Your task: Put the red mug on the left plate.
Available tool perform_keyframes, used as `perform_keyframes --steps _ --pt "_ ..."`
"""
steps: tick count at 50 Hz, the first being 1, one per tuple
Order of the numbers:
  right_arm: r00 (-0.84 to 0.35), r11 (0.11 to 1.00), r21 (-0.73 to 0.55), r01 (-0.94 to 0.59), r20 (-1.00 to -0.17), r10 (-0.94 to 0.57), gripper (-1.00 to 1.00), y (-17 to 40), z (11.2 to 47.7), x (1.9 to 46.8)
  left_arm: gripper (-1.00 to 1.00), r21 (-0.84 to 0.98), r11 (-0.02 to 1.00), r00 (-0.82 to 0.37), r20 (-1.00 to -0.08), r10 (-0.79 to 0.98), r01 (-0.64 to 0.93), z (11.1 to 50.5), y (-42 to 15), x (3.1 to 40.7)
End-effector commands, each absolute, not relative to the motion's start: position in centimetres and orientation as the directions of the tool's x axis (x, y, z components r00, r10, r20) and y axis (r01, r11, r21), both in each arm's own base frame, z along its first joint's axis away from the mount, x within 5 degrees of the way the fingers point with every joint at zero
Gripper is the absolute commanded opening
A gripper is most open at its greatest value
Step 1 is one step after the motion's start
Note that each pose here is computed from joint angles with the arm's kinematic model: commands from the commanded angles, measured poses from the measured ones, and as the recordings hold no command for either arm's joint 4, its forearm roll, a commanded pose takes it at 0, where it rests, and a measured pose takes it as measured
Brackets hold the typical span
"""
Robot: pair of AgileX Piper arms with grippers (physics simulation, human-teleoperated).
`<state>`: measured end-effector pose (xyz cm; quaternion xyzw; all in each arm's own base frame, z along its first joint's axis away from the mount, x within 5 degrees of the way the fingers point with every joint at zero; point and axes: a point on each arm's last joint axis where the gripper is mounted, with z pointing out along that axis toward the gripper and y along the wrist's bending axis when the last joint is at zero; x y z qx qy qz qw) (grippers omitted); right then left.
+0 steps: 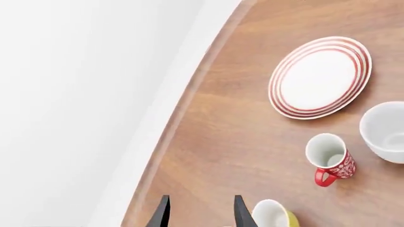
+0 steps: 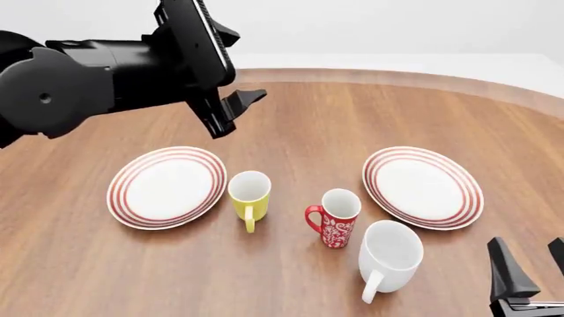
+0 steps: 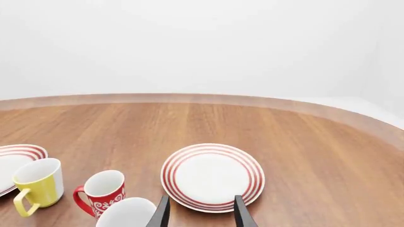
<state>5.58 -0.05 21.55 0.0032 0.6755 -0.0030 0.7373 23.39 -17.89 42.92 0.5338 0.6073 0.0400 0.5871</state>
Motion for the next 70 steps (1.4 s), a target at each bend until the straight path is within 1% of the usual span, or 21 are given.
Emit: perform_keyframes --steps 1,9,14,29,49,55,56,57,58,64,70 --pt "0.087 1.0 0.0 0.007 -0.996 0.0 1.0 0.0 21.5 5.6 1.0 0.63 0.439 0.227 -0.702 0.675 0.641 42.6 -18.6 23.0" --pt "0.087 1.0 0.0 0.007 -0.996 0.0 1.0 0.0 21.5 5.6 1.0 0.618 0.438 0.213 -0.705 0.677 0.653 42.6 -18.8 23.1" --pt "0.087 1.0 0.0 0.007 -0.996 0.0 1.0 0.0 21.5 5.6 1.0 0.58 0.444 0.189 -0.728 0.66 0.683 42.9 -19.4 22.5" --pt "0.087 1.0 0.0 0.007 -0.996 0.0 1.0 0.0 21.5 5.6 1.0 0.53 0.452 0.155 -0.754 0.638 0.718 43.3 -20.1 21.8" --pt "0.087 1.0 0.0 0.007 -0.996 -0.001 1.0 0.0 21.5 5.6 1.0 0.478 0.47 0.116 -0.782 0.612 0.742 43.7 -20.6 21.3" --pt "0.087 1.0 0.0 0.007 -0.996 -0.001 1.0 0.0 21.5 5.6 1.0 0.458 0.49 0.099 -0.797 0.596 0.741 44.0 -20.5 21.4" --pt "0.087 1.0 0.0 0.007 -0.996 0.0 1.0 0.0 21.5 5.6 1.0 0.476 0.522 0.112 -0.805 0.582 0.707 36.7 -21.5 24.1" --pt "0.087 1.0 0.0 0.007 -0.996 0.0 1.0 0.0 21.5 5.6 1.0 0.469 0.522 0.104 -0.806 0.583 0.713 31.0 -22.6 25.2" --pt "0.087 1.0 0.0 0.007 -0.996 -0.001 1.0 0.0 21.5 5.6 1.0 0.467 0.525 0.101 -0.808 0.581 0.712 29.8 -22.8 25.4" --pt "0.087 1.0 0.0 0.007 -0.996 0.0 1.0 0.0 21.5 5.6 1.0 0.444 0.533 0.084 -0.819 0.568 0.721 29.0 -22.8 25.1" --pt "0.087 1.0 0.0 0.007 -0.996 0.0 1.0 0.0 21.5 5.6 1.0 0.414 0.547 0.049 -0.827 0.56 0.728 27.5 -23.3 25.6"
